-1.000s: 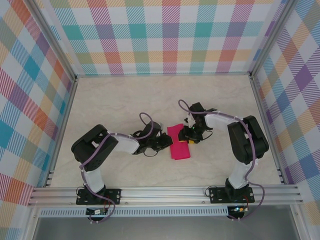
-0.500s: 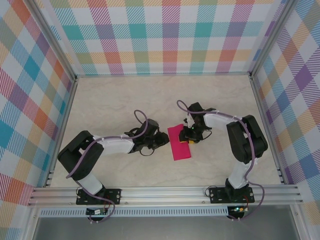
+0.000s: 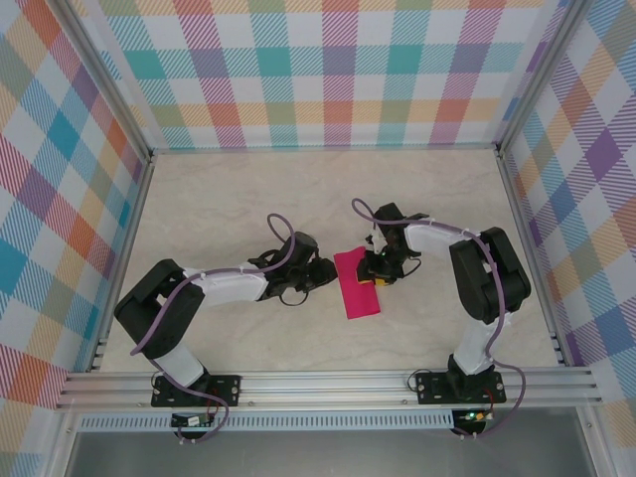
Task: Fold a paper plane with a square sheet of paper (pick it up from the middle)
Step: Hold the square sheet of paper at the center of the table, then fold the square sheet of paper in half at the center of the table.
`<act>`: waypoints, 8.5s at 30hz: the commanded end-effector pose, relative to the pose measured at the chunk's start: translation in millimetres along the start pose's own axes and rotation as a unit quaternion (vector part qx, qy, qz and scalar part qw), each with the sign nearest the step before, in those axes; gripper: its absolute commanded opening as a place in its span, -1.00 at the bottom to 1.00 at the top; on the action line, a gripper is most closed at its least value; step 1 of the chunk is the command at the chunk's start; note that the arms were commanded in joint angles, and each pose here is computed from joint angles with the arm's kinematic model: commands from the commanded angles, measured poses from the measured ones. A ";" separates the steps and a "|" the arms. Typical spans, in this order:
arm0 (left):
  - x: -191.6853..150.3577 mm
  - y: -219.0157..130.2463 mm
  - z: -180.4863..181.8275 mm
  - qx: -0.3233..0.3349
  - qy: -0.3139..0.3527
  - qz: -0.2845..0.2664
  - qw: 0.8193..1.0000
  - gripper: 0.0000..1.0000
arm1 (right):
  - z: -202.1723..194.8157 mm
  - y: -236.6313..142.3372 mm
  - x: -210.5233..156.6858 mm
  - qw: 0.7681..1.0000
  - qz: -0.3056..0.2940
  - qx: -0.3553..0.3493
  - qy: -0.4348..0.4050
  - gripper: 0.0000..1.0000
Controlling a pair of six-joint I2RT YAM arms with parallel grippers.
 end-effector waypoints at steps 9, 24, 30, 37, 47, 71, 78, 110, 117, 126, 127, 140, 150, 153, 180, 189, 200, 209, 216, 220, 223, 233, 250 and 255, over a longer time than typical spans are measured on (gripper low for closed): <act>6.3 4.8 0.8 0.016 0.011 -0.007 1.000 -0.36 | -30.1 25.0 4.7 0.998 0.015 -0.040 0.048 -0.24; 7.7 12.2 1.9 0.026 0.009 -0.003 1.000 -0.36 | -41.4 26.6 5.0 0.997 0.012 -0.050 0.051 -0.26; 9.0 12.2 1.2 0.027 0.009 -0.005 1.000 -0.36 | -42.2 27.7 6.6 0.997 0.010 -0.051 0.050 -0.28; 8.5 11.5 2.3 0.029 0.009 -0.006 1.000 -0.36 | -46.0 29.5 7.6 0.996 0.006 -0.060 0.060 -0.29; 9.8 19.1 -12.6 -0.033 0.011 0.006 0.999 -0.43 | -47.4 31.2 9.0 0.996 0.008 -0.068 0.057 -0.27; 3.2 55.6 -19.8 -0.071 -0.008 0.051 0.996 -0.86 | -47.4 33.3 9.3 0.995 0.009 -0.079 0.052 -0.25; -2.8 61.3 -14.0 -0.061 -0.011 0.062 0.996 -0.89 | -46.3 34.1 9.3 0.996 0.010 -0.080 0.049 -0.25; -56.4 68.5 58.9 0.094 -0.034 0.137 0.986 -0.96 | 31.8 -97.5 -8.1 0.989 -0.109 0.099 -0.011 0.00; -60.2 68.5 65.6 0.123 -0.044 0.150 0.980 -0.96 | 46.7 -61.1 1.8 0.991 -0.053 0.126 -0.006 -0.67; -65.4 70.5 70.8 0.139 -0.055 0.166 0.975 -0.97 | 45.7 -21.7 6.6 0.995 -0.012 0.094 -0.008 -0.87; -65.7 71.0 71.2 0.144 -0.056 0.170 0.973 -0.98 | 45.2 -18.6 6.6 0.996 -0.007 0.092 -0.009 -0.87; -73.1 66.0 82.3 0.187 -0.076 0.186 0.961 -1.00 | 11.4 10.7 12.5 0.999 0.006 0.033 -0.014 -1.00; -79.9 58.7 96.5 0.236 -0.067 0.198 0.949 -1.00 | -30.2 -2.9 23.3 0.997 -0.013 0.057 0.042 -1.00; -81.2 59.0 97.1 0.232 -0.070 0.199 0.949 -1.00 | -43.1 -11.4 27.8 0.994 -0.031 0.066 0.087 -1.00; -77.6 57.7 92.8 0.237 -0.061 0.203 0.948 -1.00 | 12.1 -2.7 47.1 0.984 -0.028 0.177 0.019 -1.00; -83.4 56.1 98.4 0.245 -0.068 0.212 0.944 -1.00 | -27.6 -2.7 63.4 0.986 -0.057 0.139 0.065 -1.00; -81.8 56.3 96.3 0.242 -0.062 0.211 0.945 -1.00 | -5.5 -64.2 61.0 0.961 -0.161 0.225 0.018 -1.00; -81.3 57.7 96.7 0.243 -0.060 0.210 0.945 -1.00 | 17.3 -21.9 61.5 0.975 -0.082 0.205 0.016 -1.00; -84.7 53.4 100.7 0.258 -0.060 0.219 0.939 -1.00 | 4.6 -4.9 74.6 0.982 -0.082 0.163 0.049 -1.00; -85.4 52.1 101.9 0.260 -0.062 0.217 0.939 -1.00 | -9.3 -4.4 85.5 0.979 -0.109 0.149 0.087 -1.00; -83.9 50.4 100.3 0.258 -0.061 0.213 0.940 -1.00 | -22.7 -0.1 93.9 0.976 -0.114 0.134 0.127 -1.00; -87.7 49.7 104.0 0.260 -0.067 0.214 0.939 -1.00 | -23.6 -54.1 73.2 0.956 -0.213 0.162 0.119 -1.00; -83.9 51.4 101.6 0.257 -0.060 0.210 0.941 -1.00 | -6.4 -25.2 -26.2 0.975 0.015 0.213 0.064 -1.00; -81.5 51.0 99.1 0.254 -0.057 0.206 0.943 -1.00 | -5.4 -15.5 -26.5 0.974 0.040 0.216 0.063 -1.00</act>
Point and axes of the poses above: each hand's point on the last joint's axis, 136 mm out from that joint toward the fingers, its own y axis out along the fingers, its own z axis along the line the jaws close on, x = y × z, the point moved 7 cm from there along -y, back along the fingers, and after that the axes turned 12 degrees about y, right-handed, at the moved point
